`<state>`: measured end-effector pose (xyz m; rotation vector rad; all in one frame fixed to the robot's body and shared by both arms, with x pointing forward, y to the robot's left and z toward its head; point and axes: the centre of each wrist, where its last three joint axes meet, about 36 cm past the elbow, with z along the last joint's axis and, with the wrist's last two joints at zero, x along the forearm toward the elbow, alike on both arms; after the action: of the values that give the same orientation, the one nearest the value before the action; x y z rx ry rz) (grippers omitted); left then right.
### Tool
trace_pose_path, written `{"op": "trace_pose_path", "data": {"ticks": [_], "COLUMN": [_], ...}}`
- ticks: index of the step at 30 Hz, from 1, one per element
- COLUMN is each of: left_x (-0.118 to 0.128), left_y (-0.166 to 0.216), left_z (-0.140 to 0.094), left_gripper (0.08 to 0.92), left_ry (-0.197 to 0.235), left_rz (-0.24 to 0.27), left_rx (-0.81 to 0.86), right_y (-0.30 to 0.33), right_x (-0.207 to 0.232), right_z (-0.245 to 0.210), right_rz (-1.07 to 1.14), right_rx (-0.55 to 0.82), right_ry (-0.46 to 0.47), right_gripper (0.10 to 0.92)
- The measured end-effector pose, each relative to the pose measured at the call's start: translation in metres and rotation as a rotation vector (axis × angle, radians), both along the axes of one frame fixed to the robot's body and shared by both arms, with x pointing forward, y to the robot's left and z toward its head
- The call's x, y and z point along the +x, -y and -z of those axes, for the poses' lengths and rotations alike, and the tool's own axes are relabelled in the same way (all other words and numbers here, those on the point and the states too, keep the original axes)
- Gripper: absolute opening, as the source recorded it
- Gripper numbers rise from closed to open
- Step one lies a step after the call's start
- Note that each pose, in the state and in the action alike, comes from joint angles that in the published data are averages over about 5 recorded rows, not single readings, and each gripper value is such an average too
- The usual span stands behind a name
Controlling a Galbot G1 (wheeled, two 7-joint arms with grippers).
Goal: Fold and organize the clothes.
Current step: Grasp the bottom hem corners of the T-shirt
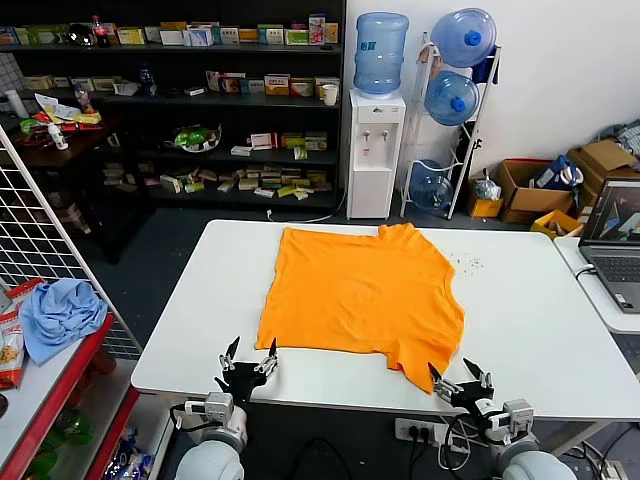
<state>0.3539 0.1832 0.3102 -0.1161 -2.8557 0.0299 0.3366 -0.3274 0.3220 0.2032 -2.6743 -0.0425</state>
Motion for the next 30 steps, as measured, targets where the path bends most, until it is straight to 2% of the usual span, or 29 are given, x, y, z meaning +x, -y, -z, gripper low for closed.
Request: {"op": "trace_pose_path", "data": {"ticks": [3,11,14,17,19,30], "left_x": [0.002,0.016,0.021,0.026,0.03,0.04], "left_y": [0.001,0.005,0.006,0.006,0.007,0.011], "left_z": [0.001,0.005,0.006,0.008,0.009,0.009], "left_gripper": [0.823,0.823,0.823,0.811,0.775,0.455], "left_ry": [-0.014,-0.094,-0.121,-0.139,-0.148,-0.154], "left_rz": [-0.004,-0.008,-0.012,-0.013,-0.015,-0.022], "left_rx": [0.002,0.029,0.034,0.035,0.033,0.03], "right_y": [-0.001,-0.01,-0.013,-0.014,-0.014,-0.017], "right_x": [0.002,0.014,0.017,0.018,0.019,0.017], "right_z": [0.001,0.006,0.006,0.006,0.006,0.004], "right_rz": [0.005,0.016,0.016,0.018,0.02,0.025], "right_rx": [0.005,0.026,0.028,0.029,0.03,0.043], "right_ry": [-0.004,-0.017,-0.019,-0.021,-0.022,-0.029], "right_gripper": [0.823,0.823,0.798,0.726,0.665,0.353]}}
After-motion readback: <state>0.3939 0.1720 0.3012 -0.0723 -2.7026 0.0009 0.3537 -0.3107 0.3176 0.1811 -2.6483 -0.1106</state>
